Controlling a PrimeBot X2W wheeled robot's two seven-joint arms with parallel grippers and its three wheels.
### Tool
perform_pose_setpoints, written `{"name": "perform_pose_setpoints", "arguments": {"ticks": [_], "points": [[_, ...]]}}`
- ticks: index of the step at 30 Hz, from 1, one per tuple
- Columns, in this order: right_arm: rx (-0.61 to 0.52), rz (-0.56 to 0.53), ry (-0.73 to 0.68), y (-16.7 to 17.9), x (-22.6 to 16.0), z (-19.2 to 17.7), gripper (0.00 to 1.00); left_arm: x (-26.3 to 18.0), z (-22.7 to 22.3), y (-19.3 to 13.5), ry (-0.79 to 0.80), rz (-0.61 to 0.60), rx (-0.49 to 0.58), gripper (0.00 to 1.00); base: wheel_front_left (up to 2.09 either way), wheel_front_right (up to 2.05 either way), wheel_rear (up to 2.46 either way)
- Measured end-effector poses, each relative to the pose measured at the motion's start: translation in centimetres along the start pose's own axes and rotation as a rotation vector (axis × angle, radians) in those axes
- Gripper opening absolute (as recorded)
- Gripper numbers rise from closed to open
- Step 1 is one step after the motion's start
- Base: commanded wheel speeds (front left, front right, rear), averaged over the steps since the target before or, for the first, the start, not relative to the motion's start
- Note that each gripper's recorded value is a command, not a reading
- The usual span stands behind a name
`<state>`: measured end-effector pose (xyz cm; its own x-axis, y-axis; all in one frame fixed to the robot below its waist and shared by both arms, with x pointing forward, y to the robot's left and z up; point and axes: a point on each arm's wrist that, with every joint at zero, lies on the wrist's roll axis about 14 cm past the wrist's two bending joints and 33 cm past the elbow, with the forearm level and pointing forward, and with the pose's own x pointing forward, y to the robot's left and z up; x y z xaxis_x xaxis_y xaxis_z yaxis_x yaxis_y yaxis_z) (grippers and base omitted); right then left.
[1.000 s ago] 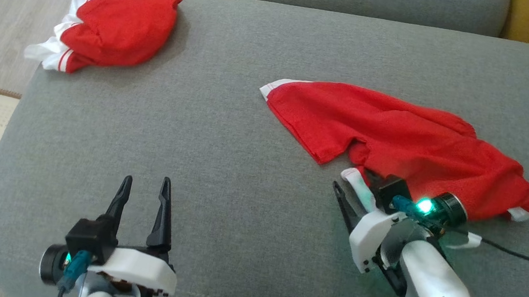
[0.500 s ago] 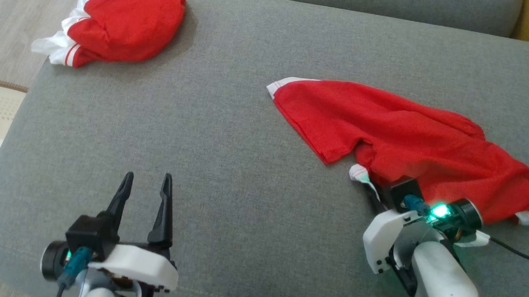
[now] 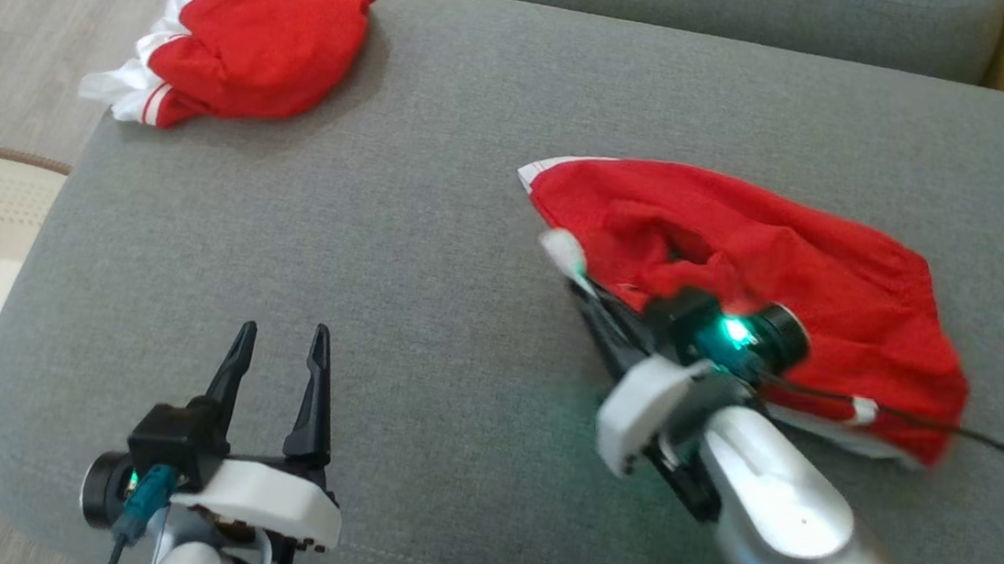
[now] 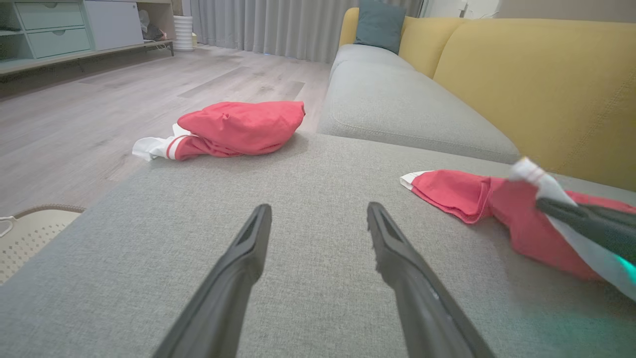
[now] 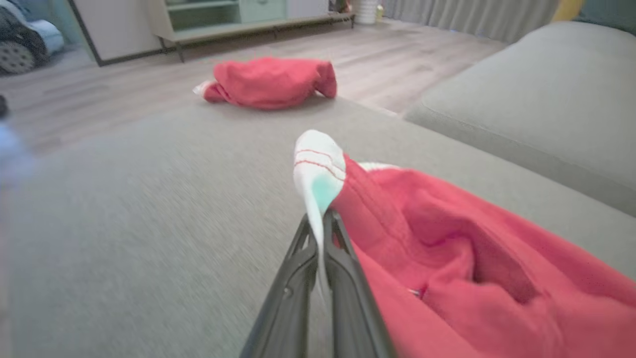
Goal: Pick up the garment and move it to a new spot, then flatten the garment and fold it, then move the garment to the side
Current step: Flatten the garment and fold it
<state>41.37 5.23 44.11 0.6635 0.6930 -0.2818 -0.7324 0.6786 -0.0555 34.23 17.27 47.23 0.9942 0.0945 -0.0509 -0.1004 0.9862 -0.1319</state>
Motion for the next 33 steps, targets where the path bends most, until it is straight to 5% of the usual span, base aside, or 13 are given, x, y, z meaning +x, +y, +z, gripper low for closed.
{"name": "perform_pose_setpoints", "arguments": {"ticks": [13,14,15,16,17,26,33], "points": [[-0.066,0.265,-0.018,7.6,2.2,3.7,0.00,-1.4,0.8,1.5,-0.026,0.050,0.001,1.00,0.00,0.00,0.00],[-0.066,0.275,-0.007,7.8,2.3,3.4,0.23,-1.6,0.8,1.7,-0.026,0.056,0.001,1.00,0.00,0.00,0.00],[-0.068,0.282,0.009,8.0,2.4,2.9,0.57,-1.7,0.9,1.8,-0.027,0.061,0.001,1.00,0.00,0.00,0.00],[-0.073,0.288,0.022,8.2,2.4,2.6,0.57,-1.8,0.9,1.9,-0.027,0.065,0.001,1.00,0.00,0.00,0.00],[-0.072,0.291,0.027,8.2,2.5,2.4,1.00,-1.8,0.9,2.0,-0.027,0.069,0.001,1.00,0.00,0.00,0.00],[-0.019,0.264,-0.015,7.1,2.1,2.8,1.00,-1.1,0.7,1.1,-0.021,0.036,0.001,1.00,0.00,0.00,0.00],[0.064,0.087,-0.128,1.4,0.8,4.4,1.00,-0.1,0.7,-0.8,-0.023,-0.028,-0.001,1.00,0.00,0.00,0.00]]}}
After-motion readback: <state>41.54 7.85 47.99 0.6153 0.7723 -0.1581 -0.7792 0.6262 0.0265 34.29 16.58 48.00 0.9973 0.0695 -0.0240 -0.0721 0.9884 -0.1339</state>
